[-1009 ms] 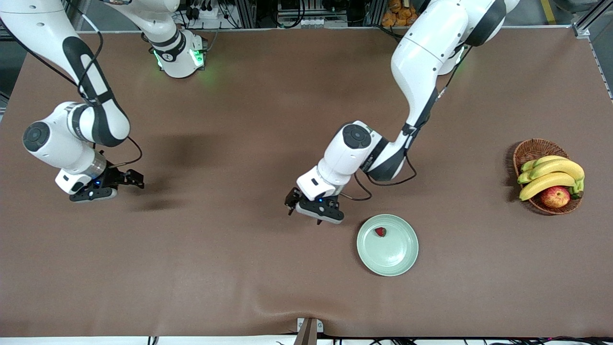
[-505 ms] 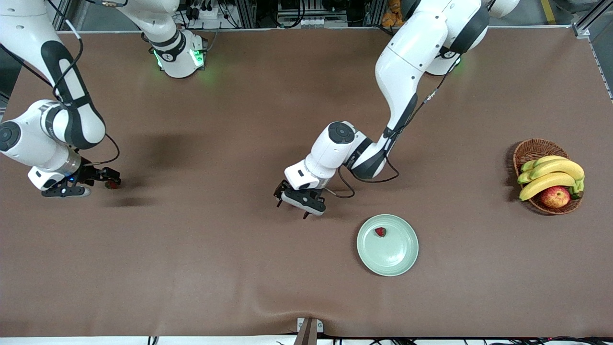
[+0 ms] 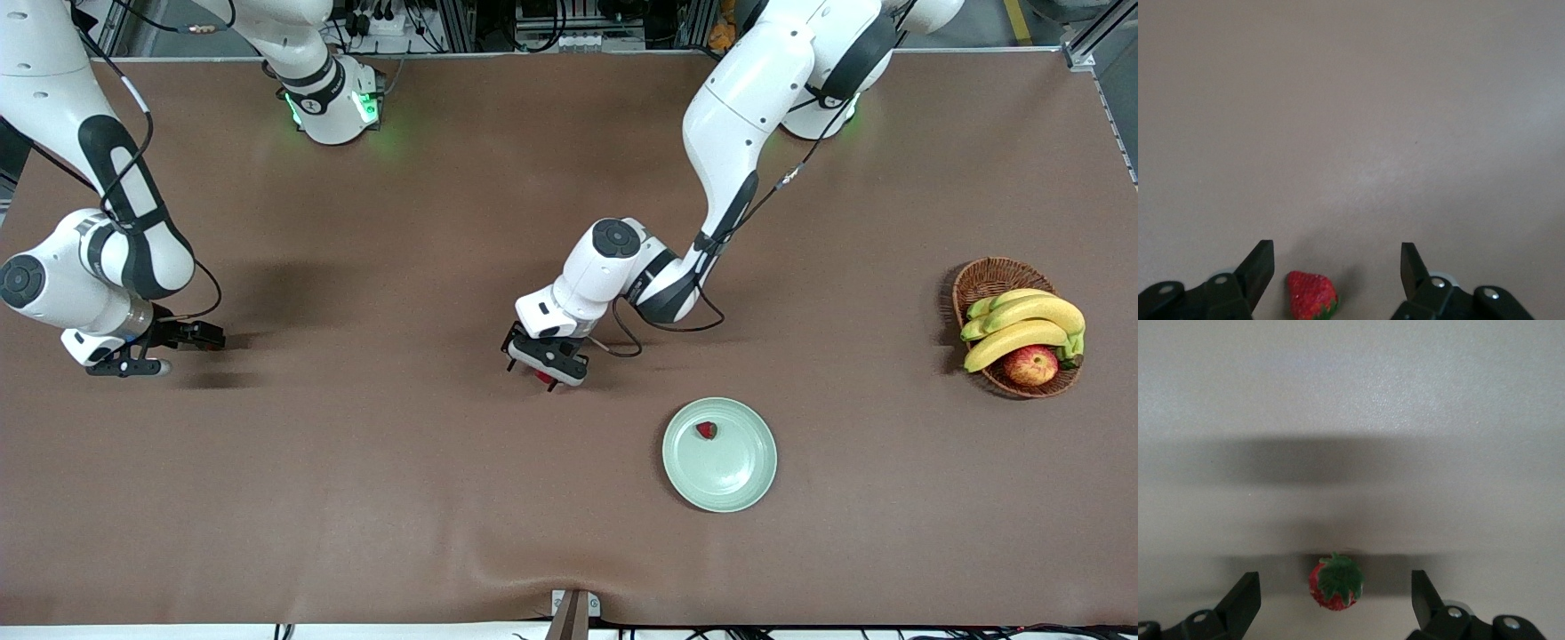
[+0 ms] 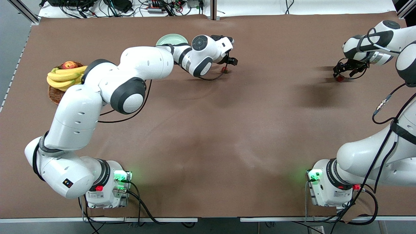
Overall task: Collect all strawberries into plate
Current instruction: 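Grasp the second strawberry with the left gripper while the right gripper grasps the last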
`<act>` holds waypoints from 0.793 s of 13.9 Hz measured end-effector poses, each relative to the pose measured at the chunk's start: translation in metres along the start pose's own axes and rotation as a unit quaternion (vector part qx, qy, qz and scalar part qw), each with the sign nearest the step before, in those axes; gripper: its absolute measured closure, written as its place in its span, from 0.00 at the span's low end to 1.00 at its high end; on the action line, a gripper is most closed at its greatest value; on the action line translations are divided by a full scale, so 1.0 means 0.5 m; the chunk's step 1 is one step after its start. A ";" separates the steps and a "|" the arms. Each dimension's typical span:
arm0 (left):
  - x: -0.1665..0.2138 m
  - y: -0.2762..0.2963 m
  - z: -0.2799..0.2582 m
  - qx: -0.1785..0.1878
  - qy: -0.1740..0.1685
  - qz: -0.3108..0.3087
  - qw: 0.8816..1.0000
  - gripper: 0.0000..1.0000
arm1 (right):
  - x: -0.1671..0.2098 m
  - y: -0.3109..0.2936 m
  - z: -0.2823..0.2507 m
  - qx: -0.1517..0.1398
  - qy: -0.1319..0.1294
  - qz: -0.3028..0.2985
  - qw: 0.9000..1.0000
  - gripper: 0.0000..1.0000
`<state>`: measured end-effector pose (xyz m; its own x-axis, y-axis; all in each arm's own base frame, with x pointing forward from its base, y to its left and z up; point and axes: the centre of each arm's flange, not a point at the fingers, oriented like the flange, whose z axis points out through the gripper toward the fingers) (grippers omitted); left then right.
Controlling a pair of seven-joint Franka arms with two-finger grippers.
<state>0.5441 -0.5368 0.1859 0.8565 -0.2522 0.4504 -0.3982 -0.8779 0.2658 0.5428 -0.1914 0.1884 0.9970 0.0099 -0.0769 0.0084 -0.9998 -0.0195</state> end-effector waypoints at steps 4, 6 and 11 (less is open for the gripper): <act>-0.016 -0.020 0.023 0.011 -0.007 0.010 1.000 0.22 | -0.003 -0.002 0.002 0.005 -0.011 0.002 1.000 0.00; -0.018 -0.019 0.024 0.012 -0.008 0.011 1.000 0.24 | -0.005 -0.002 0.005 0.006 -0.014 0.002 1.000 0.00; -0.031 -0.016 0.031 0.012 -0.013 0.013 1.000 0.33 | -0.008 -0.003 0.024 0.008 -0.022 0.003 1.000 0.00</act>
<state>0.5391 -0.5322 0.1639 0.8542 -0.2858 0.4345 -0.4130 -0.8804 0.2329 0.5379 -0.1898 0.1766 0.9926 0.0058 -0.1210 0.0017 -0.9994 -0.0342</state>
